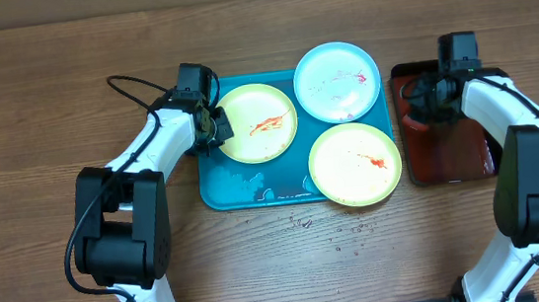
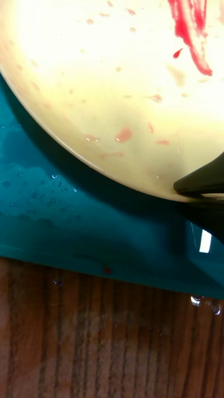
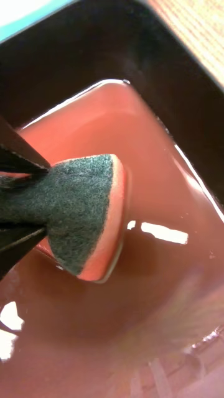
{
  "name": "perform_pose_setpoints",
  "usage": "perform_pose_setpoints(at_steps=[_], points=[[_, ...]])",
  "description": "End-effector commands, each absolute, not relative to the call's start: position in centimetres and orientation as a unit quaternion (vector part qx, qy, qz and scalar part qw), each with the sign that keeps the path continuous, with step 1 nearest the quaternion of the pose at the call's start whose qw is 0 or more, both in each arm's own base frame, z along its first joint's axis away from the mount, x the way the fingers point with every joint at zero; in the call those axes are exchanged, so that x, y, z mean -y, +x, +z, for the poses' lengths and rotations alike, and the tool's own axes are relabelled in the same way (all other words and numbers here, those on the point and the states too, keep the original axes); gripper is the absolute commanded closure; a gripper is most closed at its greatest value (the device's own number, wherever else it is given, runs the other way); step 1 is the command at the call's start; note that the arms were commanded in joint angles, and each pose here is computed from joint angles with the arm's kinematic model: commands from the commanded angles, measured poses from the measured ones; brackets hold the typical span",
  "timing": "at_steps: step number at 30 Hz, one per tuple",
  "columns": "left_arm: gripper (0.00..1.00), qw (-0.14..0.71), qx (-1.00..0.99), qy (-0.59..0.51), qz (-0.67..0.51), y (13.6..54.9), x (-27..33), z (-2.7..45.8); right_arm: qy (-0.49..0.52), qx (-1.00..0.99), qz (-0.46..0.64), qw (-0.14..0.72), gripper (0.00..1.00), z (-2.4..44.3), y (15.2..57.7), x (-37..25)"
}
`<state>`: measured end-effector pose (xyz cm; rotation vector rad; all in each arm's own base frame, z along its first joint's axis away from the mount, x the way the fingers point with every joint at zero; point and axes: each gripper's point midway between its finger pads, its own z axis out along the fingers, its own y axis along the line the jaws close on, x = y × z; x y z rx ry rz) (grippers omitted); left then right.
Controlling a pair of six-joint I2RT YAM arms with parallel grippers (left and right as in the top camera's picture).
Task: Clean dirty plates on tray and stack at the side
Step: 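Reach right gripper into black tray and grasp the green sponge, then carry the sponge with right gripper onto the left yellow plate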
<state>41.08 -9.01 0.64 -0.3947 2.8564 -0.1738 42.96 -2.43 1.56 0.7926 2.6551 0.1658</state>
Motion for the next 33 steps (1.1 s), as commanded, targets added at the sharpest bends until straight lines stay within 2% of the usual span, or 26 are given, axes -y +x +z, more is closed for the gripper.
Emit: perform_pose_setpoints(at_steps=[1,8,21,25,33], points=[[0.96,0.061,-0.988,-0.126,-0.060,38.0,9.6,-2.7,0.270,-0.943,0.047,0.189,0.76,1.7,43.7,2.1],[0.96,0.061,-0.988,-0.126,-0.060,38.0,9.6,-2.7,0.263,-0.950,0.033,0.165,0.96,0.6,42.2,2.3],[0.96,0.067,-0.988,-0.125,-0.062,38.3,9.7,-2.7,0.248,-0.960,0.030,0.128,0.96,-1.7,39.2,1.9],[0.96,0.077,-0.989,-0.112,-0.064,38.8,9.8,-2.6,0.224,-0.964,0.047,0.135,0.96,1.3,40.1,1.4],[0.95,0.106,-0.987,-0.111,-0.054,40.1,9.4,-2.4,0.172,-0.969,0.059,0.166,0.96,11.6,42.7,0.9]])
